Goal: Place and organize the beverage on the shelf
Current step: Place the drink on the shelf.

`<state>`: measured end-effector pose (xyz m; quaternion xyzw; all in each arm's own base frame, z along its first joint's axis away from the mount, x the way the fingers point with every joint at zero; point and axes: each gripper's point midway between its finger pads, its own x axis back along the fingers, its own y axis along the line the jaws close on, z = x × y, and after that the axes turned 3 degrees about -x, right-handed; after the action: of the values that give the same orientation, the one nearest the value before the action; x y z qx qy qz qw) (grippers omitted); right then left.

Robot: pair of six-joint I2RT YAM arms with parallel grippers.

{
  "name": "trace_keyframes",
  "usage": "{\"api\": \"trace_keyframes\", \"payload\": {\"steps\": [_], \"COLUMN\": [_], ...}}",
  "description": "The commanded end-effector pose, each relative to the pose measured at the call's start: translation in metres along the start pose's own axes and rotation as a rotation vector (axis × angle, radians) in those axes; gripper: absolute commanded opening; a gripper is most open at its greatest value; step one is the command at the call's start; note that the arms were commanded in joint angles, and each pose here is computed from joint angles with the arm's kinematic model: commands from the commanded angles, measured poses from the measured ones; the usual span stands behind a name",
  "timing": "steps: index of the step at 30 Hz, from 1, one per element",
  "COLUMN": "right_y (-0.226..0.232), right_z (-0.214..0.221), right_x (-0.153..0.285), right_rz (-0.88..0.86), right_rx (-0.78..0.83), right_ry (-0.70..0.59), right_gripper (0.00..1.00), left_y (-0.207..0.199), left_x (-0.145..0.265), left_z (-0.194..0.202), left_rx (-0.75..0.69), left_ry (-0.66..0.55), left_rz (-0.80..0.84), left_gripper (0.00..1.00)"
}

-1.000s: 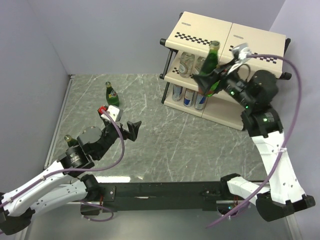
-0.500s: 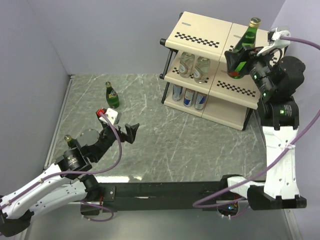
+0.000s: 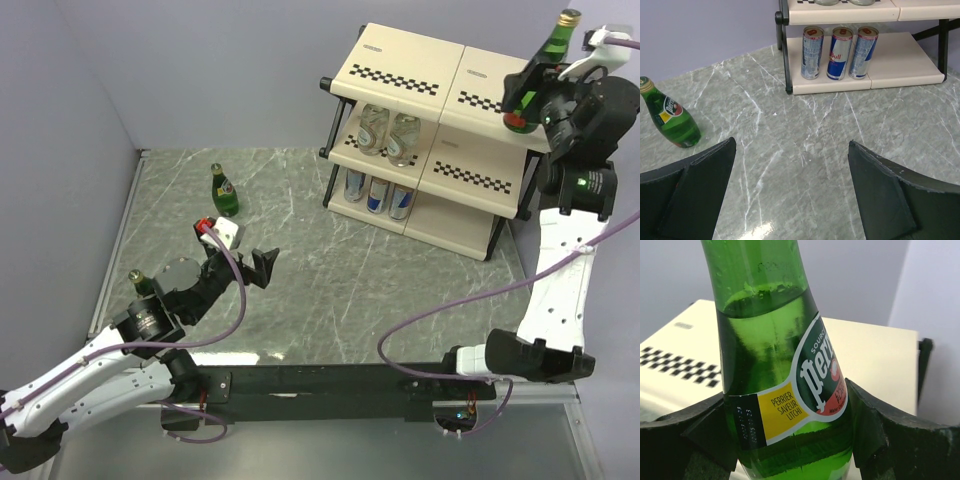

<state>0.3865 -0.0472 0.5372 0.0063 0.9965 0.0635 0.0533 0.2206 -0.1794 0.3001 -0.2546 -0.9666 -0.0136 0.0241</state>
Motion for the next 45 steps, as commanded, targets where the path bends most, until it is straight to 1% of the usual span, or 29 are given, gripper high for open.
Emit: {"api": "trace_keyframes", "payload": {"steps": [1, 9, 16, 23, 27, 35, 41, 45], "right_y": [-0.004, -0.036, -0.032, -0.033, -0.02, 0.027, 0.059, 0.07], "right_z": [-0.083, -0.077, -0.075, -0.082, -0.08, -0.077, -0.072, -0.07], "right_x": [0.014, -0.001, -0.017, -0.027, -0.034, -0.053, -0.071, -0.082], "right_rz": [0.02, 0.092, 0.037, 0.031, -0.019, -0.11, -0.159, -0.175], "right_rx": [0.058, 0.055, 0.004, -0.021, -0.034, -0.027, -0.018, -0.025], "right_ry": [-0.262, -0.247, -0.232, -0.251, -0.247, -0.258, -0.269, -0.266], "right_gripper": [0.0, 0.0, 0.0, 0.0, 0.0, 0.0, 0.0, 0.0], "left_y": [-0.002, -0.004, -0.003, -0.002, -0.001, 0.0, -0.002, -0.003], "left_x": [-0.002, -0.003, -0.003, -0.004, -0.005, -0.004, -0.005, -0.005], "left_z": [0.005, 0.007, 0.009, 0.011, 0.011, 0.012, 0.014, 0.014], "left_rx": [-0.029, -0.034, -0.038, -0.044, -0.044, -0.048, -0.052, -0.052], "left_ry": [0.009, 0.014, 0.018, 0.028, 0.03, 0.031, 0.038, 0.038], "left_rz": [0.017, 0.02, 0.015, 0.008, 0.005, 0.0, 0.011, 0.014], "left_gripper": [0.99, 0.99, 0.99, 1.0, 0.99, 1.0, 0.99, 1.0]}}
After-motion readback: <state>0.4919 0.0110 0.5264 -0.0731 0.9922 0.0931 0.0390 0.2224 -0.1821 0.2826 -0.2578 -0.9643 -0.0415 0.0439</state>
